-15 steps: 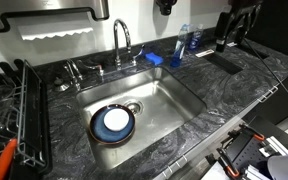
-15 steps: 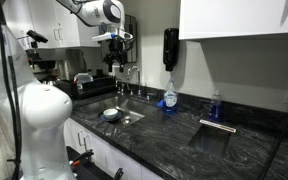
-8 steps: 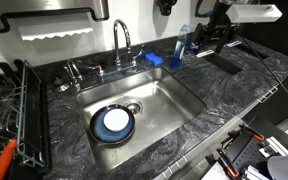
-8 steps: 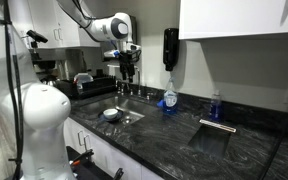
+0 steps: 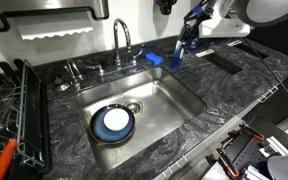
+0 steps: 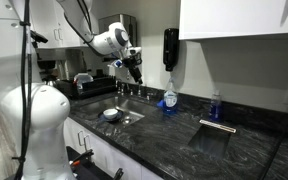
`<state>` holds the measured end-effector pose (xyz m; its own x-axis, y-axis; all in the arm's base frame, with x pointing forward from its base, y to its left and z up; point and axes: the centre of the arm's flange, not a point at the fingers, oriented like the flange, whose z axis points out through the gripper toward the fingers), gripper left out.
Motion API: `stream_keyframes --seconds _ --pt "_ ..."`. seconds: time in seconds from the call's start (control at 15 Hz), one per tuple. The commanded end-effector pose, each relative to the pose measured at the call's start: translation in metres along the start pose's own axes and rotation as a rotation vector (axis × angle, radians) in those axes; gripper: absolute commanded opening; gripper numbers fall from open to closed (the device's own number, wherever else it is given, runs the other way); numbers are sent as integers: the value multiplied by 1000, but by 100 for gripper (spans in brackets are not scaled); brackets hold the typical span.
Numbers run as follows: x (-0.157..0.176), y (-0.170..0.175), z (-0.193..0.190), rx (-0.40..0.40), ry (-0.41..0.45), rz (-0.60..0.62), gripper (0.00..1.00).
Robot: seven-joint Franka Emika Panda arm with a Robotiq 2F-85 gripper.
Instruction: Move the left bottle and the blue sponge closer to you, respectively
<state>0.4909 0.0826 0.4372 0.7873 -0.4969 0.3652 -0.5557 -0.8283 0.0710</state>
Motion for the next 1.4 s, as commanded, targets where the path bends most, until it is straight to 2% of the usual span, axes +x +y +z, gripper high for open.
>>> stream_keyframes --seconds 0.0,0.07,0.33,0.4,0.8,1.0,1.33 --pt "20 1 25 -108 38 33 100" --pt "7 6 13 -62 47 30 100" --pt "13 8 23 -83 38 34 100" --pt "16 8 31 -72 58 67 100" --pt "36 10 68 -82 46 251 100" --pt "40 -2 87 -85 110 291 100" --pt "61 -18 98 -98 256 274 100"
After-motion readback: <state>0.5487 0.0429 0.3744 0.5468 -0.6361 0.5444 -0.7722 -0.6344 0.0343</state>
